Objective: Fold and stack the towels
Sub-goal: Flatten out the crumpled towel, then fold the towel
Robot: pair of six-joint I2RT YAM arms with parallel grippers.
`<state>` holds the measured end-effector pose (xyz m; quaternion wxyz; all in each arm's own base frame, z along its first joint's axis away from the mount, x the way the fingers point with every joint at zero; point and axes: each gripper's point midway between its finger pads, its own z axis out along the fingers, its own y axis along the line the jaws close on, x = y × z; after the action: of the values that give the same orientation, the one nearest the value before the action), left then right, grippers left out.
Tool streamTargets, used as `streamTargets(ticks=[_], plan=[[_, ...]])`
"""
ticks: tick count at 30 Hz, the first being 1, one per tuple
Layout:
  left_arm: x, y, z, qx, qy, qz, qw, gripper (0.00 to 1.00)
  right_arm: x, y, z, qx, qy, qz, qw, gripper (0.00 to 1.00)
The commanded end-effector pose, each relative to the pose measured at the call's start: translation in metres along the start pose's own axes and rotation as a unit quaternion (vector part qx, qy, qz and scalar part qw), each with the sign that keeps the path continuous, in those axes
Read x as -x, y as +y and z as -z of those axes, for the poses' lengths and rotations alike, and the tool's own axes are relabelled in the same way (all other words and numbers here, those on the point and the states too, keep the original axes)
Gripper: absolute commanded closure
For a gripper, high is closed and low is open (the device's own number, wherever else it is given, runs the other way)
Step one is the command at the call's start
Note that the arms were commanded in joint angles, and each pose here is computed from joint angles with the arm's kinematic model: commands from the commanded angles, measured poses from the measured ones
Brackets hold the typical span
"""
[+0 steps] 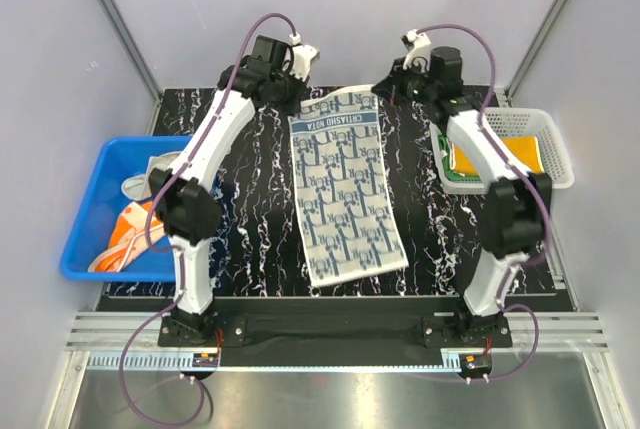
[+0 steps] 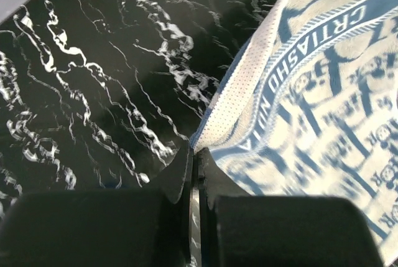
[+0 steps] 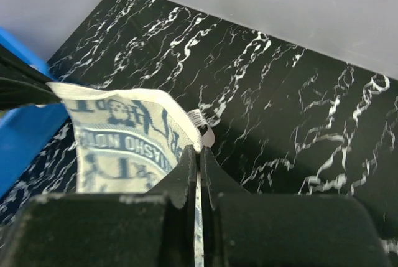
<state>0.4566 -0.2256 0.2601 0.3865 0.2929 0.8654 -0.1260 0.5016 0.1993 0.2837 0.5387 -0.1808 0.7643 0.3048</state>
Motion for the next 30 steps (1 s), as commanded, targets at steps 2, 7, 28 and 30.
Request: streamTargets(ticks=[2,7,28,30], plan=[[0.047,0.025,-0.031,-0.024,-0.085,-0.013,0.996,1.0,0.036,-0.025,-0.037,0.027,-0.063,0.053,0.996,1.0],[0.021,0.031,-0.064,-0.039,-0.051,-0.025,0.998,1.0,0.004,-0.042,-0.056,0.033,-0.047,0.067,0.996,1.0],[-0.115,-0.077,-0.032,-0.15,0.136,0.037,0.979,0.99,-0.119,-0.043,0.033,-0.067,0.08,0.063,0.993,1.0],[-0.121,-0.088,-0.027,-0.161,0.139,0.037,0.976,0.98,-0.131,-0.037,0.041,-0.066,0.087,0.045,0.993,1.0]])
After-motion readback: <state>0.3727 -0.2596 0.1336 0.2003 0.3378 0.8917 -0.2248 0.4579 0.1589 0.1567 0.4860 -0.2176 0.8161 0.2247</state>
